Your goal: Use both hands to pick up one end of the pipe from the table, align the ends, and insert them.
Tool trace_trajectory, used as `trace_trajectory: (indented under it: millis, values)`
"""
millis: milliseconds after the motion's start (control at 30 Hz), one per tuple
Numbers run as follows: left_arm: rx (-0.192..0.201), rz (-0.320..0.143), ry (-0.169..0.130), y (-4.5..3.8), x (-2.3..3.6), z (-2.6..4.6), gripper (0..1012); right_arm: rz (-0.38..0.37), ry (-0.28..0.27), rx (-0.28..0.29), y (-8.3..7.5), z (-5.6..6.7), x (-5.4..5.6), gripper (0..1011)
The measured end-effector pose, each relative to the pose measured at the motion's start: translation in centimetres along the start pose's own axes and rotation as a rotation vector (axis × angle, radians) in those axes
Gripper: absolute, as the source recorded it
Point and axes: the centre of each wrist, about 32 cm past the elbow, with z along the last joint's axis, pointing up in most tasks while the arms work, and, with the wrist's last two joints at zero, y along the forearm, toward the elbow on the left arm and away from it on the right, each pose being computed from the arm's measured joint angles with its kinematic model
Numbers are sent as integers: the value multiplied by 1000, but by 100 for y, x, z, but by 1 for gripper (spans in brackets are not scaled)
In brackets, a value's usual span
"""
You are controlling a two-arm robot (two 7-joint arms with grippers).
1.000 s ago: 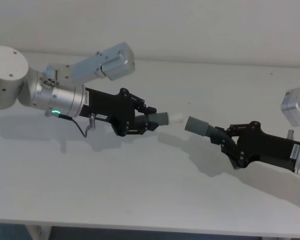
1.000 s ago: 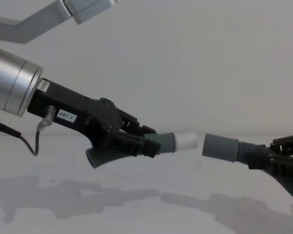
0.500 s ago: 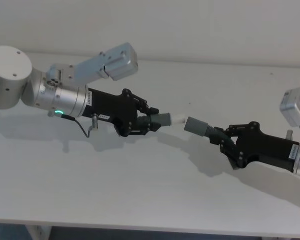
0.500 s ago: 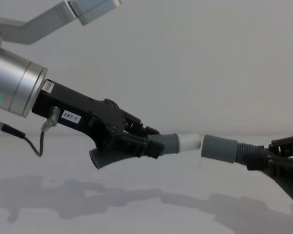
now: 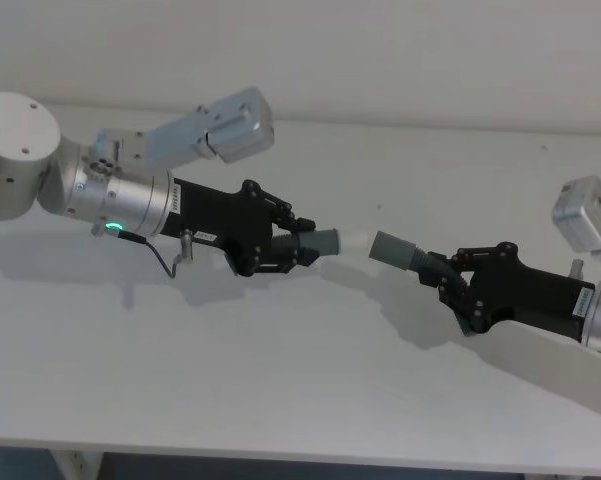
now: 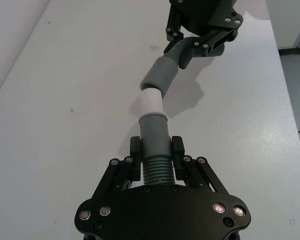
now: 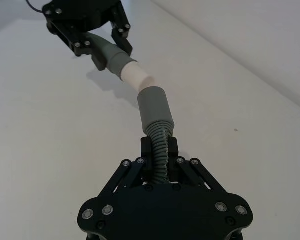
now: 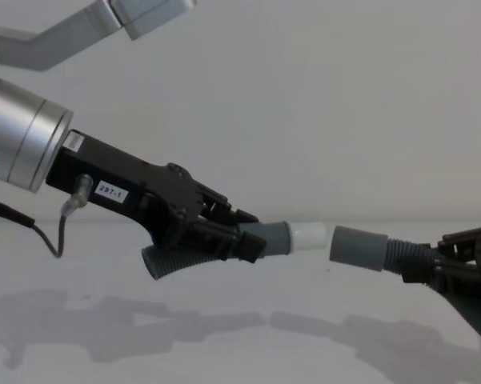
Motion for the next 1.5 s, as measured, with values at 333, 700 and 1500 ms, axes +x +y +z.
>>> trace_trajectory:
  millis: [333,700,1500]
  values:
    - [9,-3,5,16,-22,4,353,-9,-3,-1,30,-8,-6,162]
    - [22,4,4,17,-9,13,353,-7,-6,4,27,-19,-3,162]
    - [16,-3,-9,-82,69,48,352,6,-3,10,26,-39,9,162]
